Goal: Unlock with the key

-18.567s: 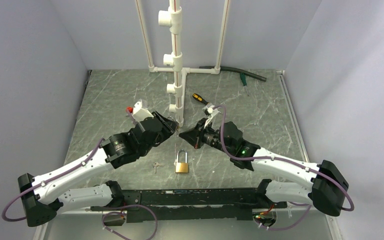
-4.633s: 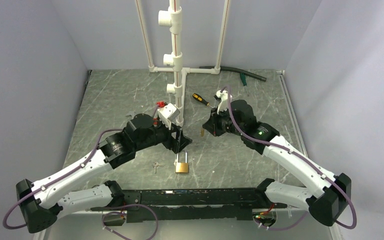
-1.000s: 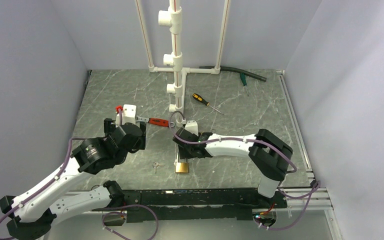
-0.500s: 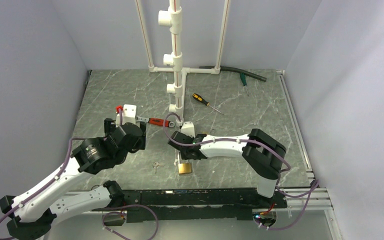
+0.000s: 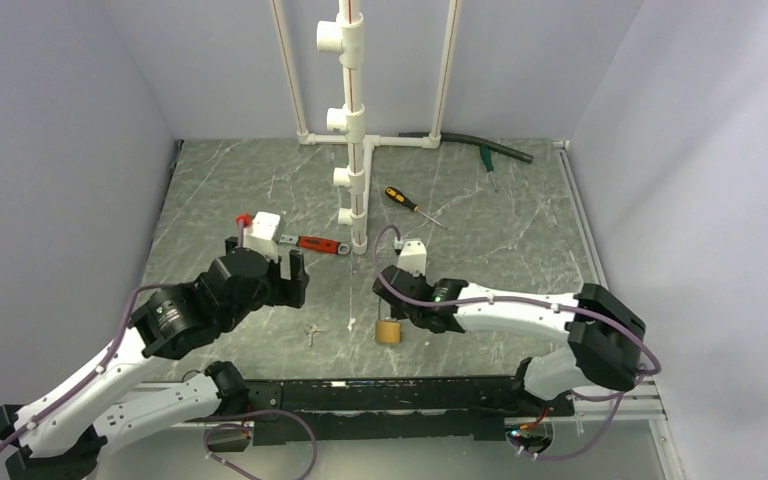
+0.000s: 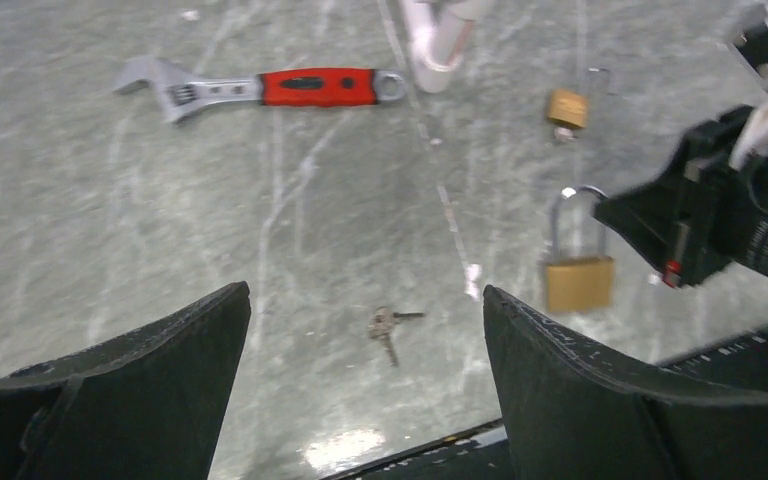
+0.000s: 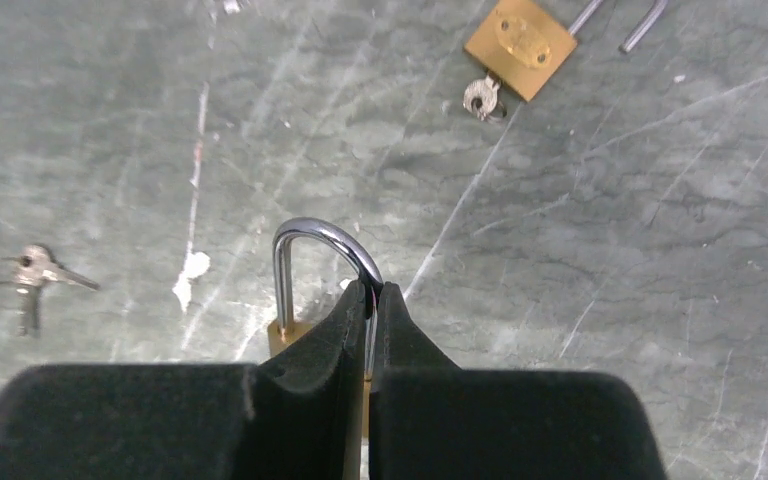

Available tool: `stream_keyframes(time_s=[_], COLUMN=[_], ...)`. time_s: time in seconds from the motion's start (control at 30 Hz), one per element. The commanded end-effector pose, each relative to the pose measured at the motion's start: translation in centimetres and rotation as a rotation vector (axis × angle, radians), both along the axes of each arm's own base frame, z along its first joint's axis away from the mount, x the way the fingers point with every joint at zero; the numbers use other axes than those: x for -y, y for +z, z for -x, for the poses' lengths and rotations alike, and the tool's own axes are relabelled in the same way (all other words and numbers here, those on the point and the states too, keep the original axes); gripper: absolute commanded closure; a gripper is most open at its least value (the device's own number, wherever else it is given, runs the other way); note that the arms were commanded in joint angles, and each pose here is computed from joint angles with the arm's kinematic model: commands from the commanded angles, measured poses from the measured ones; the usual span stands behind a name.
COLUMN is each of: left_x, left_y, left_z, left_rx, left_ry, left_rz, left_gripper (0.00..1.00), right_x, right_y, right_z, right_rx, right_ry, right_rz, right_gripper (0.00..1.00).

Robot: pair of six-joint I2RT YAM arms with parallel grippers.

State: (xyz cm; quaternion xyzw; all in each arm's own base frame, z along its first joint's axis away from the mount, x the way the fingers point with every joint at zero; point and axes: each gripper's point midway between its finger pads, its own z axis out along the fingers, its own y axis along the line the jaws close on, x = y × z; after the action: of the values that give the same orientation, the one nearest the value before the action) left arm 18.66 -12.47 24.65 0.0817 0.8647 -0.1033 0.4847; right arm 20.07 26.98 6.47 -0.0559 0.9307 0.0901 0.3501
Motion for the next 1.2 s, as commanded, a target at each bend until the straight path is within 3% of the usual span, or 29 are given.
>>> stream_keyframes(time_s=[0.0, 0.23, 0.57, 1.17], left_x=[5.0, 11.8, 15.5, 18.4], left_y=[0.7, -1.7, -4.5, -11.6], left_z=[0.4, -0.1, -1.5, -5.3], left_rx=[-0.008, -0.006, 0.116, 0.065], left_ry=[-0.183, -0.392, -0.545, -0.475], left_rz=[0.149, 0.286, 0.281, 0.217], left_gripper=[0.1, 0.13, 0.14, 0.36], right_x=[-0.9, -0.3, 0.0, -0.8], right_y=[4.1, 6.9, 8.3, 8.4], right_z=[-1.7, -1.8, -0.9, -0.6], right_rx=[0.138, 0.233, 0.309, 0.313], right_ry=[-0.034, -0.009, 0.102, 0.169], right_rz=[-0.13, -0.227, -0.296, -0.285], right_gripper=[1.0, 1.0, 1.0, 1.0])
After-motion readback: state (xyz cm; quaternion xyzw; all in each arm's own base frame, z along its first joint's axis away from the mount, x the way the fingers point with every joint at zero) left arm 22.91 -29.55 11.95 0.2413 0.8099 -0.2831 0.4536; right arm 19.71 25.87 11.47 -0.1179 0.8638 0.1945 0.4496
